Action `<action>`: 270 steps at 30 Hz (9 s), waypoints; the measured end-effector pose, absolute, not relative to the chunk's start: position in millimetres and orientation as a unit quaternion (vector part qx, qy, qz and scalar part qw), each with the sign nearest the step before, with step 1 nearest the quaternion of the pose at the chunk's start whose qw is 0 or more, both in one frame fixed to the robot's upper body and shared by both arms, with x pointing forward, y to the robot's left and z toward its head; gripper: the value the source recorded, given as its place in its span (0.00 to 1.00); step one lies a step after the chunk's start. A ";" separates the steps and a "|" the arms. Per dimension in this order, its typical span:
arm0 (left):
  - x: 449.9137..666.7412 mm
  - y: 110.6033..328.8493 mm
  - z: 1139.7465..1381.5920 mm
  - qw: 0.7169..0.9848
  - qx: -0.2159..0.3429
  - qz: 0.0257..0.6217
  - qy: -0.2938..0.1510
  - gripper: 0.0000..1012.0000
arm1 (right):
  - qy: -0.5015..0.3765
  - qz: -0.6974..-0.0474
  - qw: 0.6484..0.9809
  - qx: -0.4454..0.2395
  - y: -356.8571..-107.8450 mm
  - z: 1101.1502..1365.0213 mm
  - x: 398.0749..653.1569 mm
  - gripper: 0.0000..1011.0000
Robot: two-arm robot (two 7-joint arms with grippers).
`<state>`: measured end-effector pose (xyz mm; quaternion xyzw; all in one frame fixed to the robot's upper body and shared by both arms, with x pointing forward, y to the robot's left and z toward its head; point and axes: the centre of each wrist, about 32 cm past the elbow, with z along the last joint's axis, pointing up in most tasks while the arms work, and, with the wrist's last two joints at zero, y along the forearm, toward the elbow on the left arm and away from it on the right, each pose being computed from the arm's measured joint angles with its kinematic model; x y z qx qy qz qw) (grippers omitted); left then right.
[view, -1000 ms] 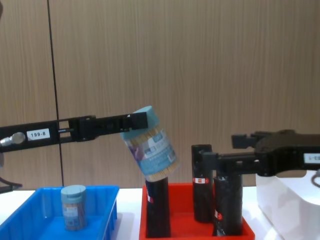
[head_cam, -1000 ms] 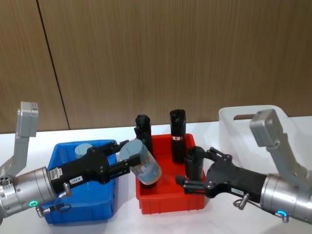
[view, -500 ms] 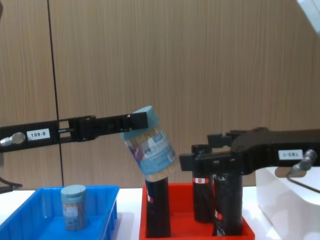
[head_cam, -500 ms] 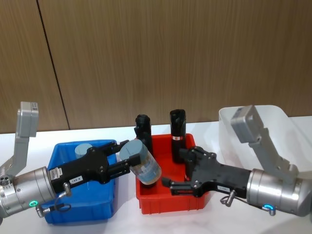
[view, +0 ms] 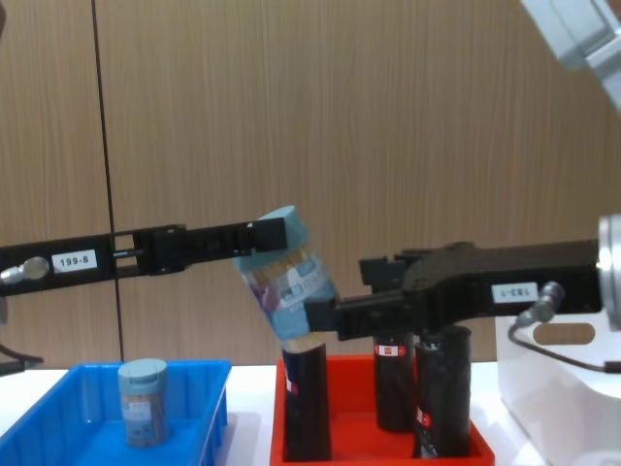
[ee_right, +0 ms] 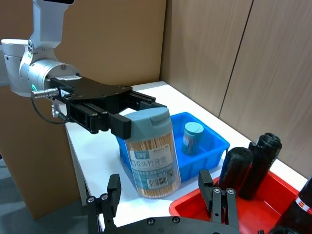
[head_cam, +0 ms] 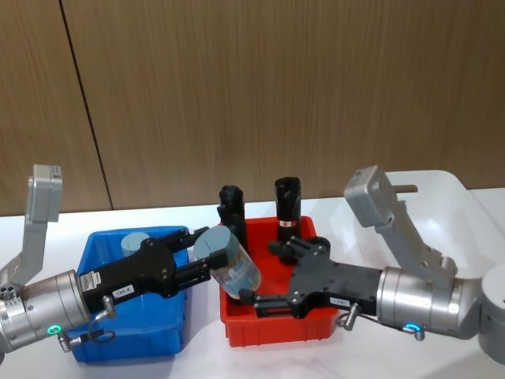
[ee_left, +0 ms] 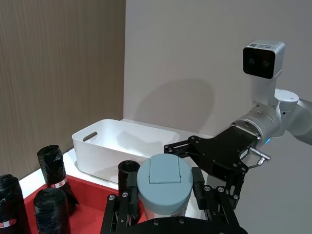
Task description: Pick the cotton swabs from the blue box and place them into the white box.
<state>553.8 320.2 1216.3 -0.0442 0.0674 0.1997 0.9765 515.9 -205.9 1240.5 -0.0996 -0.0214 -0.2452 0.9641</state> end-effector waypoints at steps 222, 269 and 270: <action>502.6 214.1 1203.8 0.868 0.037 0.487 -0.094 0.99 | -0.035 -0.577 0.816 0.012 -237.0 1188.7 443.3 0.99; 492.0 198.4 1204.6 0.837 0.028 0.531 -0.127 0.99 | 0.004 -0.519 0.854 -0.029 -242.2 1191.1 457.1 0.99; 492.0 198.4 1204.5 0.837 0.029 0.531 -0.127 0.99 | 0.005 -0.517 0.856 -0.030 -242.1 1191.0 458.6 0.99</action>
